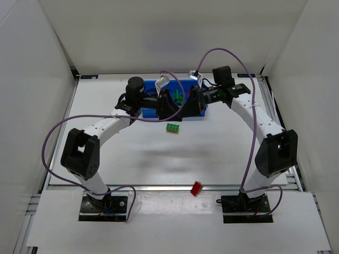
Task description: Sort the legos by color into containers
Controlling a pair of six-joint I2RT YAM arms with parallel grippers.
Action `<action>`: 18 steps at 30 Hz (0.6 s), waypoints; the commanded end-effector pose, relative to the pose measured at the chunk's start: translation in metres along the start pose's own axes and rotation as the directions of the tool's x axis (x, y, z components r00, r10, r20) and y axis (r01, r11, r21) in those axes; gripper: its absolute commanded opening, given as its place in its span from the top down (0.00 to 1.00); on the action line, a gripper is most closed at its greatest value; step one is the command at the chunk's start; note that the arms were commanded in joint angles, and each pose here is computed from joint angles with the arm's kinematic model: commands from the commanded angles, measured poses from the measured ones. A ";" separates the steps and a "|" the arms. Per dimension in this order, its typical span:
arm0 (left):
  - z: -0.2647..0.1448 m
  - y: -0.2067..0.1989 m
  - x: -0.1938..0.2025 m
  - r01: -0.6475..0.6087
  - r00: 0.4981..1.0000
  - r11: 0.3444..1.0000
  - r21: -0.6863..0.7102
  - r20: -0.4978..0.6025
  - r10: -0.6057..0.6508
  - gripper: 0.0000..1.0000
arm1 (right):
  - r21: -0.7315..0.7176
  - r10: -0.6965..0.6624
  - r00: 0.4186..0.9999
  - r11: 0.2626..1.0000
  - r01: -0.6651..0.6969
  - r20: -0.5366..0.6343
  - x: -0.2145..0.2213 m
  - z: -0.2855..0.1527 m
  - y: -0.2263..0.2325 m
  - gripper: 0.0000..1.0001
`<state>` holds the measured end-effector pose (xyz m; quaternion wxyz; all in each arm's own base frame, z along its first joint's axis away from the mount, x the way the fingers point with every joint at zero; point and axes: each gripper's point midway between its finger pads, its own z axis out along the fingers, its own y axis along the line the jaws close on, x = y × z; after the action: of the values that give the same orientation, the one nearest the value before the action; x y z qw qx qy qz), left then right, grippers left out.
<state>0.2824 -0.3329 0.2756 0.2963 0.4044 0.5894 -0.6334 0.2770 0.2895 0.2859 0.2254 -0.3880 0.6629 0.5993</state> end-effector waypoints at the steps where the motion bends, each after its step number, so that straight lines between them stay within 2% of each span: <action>1: -0.005 -0.017 0.008 -0.059 0.998 0.998 -0.019 -0.025 0.059 0.83 | 0.131 -0.075 0.997 0.989 0.074 0.008 -0.003 -0.018 0.001 0.30; 2: -0.009 -0.016 0.018 -0.010 0.998 0.999 -0.052 -0.054 0.007 0.70 | 0.155 -0.081 0.997 0.985 0.080 -0.004 0.002 -0.021 -0.002 0.29; 4: -0.019 -0.010 0.041 0.005 0.991 0.990 -0.144 -0.129 -0.024 0.57 | 0.251 -0.063 0.998 0.966 0.062 -0.007 0.011 -0.034 -0.017 0.29; 6: -0.028 -0.008 0.048 -0.107 0.981 0.976 -0.188 -0.179 0.073 0.52 | 0.329 -0.052 0.999 0.943 0.052 -0.011 0.019 -0.051 -0.024 0.29; 10: -0.049 -0.012 0.060 -0.115 0.977 0.946 -0.304 -0.206 0.052 0.44 | 0.489 -0.053 0.997 0.869 0.072 -0.054 0.041 -0.084 -0.039 0.29; 11: -0.057 -0.011 0.061 -0.126 0.977 0.925 -0.358 -0.205 0.054 0.42 | 0.494 -0.125 0.988 0.855 0.156 -0.096 0.043 -0.091 -0.035 0.30; 13: -0.065 -0.014 0.066 -0.132 0.977 0.909 -0.395 -0.205 0.053 0.37 | 0.489 -0.125 0.982 0.854 0.178 -0.140 0.061 -0.101 -0.027 0.31; 14: -0.069 -0.016 0.069 -0.135 0.977 0.904 -0.406 -0.208 0.052 0.37 | 0.462 -0.221 0.957 0.840 0.284 -0.186 0.064 -0.105 -0.018 0.31; 15: -0.072 -0.018 0.072 -0.139 0.975 0.903 -0.407 -0.215 0.053 0.36 | 0.428 -0.209 0.954 0.858 0.285 -0.216 0.079 -0.107 -0.005 0.32; 16: -0.076 -0.021 0.073 -0.158 0.973 0.900 -0.406 -0.219 0.072 0.34 | 0.360 -0.355 0.893 0.823 0.440 -0.278 0.083 -0.108 0.007 0.32; 17: -0.079 -0.024 0.074 -0.165 0.972 0.898 -0.408 -0.221 0.078 0.33 | 0.306 -0.360 0.880 0.839 0.450 -0.309 0.100 -0.107 0.023 0.33; 18: -0.082 -0.027 0.073 -0.173 0.972 0.894 -0.413 -0.218 0.088 0.30 | 0.271 -0.414 0.845 0.817 0.509 -0.337 0.106 -0.107 0.029 0.33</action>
<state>0.2445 -0.2558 0.2288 0.3500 0.4171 0.7087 -0.4485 0.2598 0.1697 0.2454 0.3465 -0.4509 0.7397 0.3599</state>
